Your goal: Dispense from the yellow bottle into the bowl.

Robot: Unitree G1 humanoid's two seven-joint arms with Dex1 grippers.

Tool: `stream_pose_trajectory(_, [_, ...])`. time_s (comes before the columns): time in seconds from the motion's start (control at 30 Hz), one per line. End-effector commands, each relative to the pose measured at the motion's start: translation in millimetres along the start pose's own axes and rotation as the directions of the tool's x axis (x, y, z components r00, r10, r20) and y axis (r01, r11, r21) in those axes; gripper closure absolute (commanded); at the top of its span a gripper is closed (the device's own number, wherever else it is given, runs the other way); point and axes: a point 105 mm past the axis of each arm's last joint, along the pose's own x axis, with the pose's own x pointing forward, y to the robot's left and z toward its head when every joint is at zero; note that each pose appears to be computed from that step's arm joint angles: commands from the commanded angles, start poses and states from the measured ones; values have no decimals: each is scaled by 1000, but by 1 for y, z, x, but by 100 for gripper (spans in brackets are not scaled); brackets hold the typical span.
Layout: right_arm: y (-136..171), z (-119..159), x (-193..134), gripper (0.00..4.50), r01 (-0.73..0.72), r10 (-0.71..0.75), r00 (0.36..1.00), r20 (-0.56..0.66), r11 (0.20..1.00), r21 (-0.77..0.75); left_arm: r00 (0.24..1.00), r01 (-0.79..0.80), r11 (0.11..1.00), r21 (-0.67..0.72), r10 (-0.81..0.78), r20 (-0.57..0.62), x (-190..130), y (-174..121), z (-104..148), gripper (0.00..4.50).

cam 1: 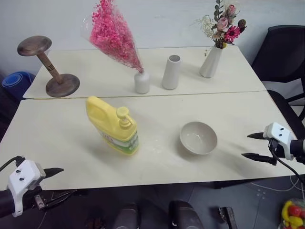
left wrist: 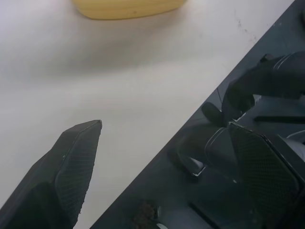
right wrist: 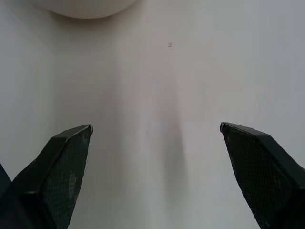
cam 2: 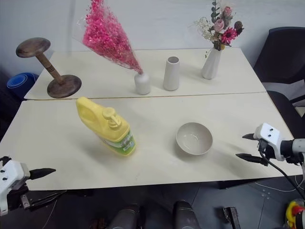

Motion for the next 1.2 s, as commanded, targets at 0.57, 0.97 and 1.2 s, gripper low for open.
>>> stream_pose_trajectory(0.57, [10, 54, -2, 3, -33, 38, 991, 125, 999, -43, 984, 133, 991, 14, -134, 114, 0, -13, 35, 0])
stream_pose_trajectory(0.97, [114, 118, 46, 3, -183, 228, 959, 167, 951, -248, 853, 467, 832, 301, -513, 93, -21, -43, 139, 0])
stream_pose_trajectory(1.2, [122, 106, 95, 64, -84, 116, 984, 132, 971, -226, 811, 525, 756, 391, -584, 39, -7, -41, 155, 0])
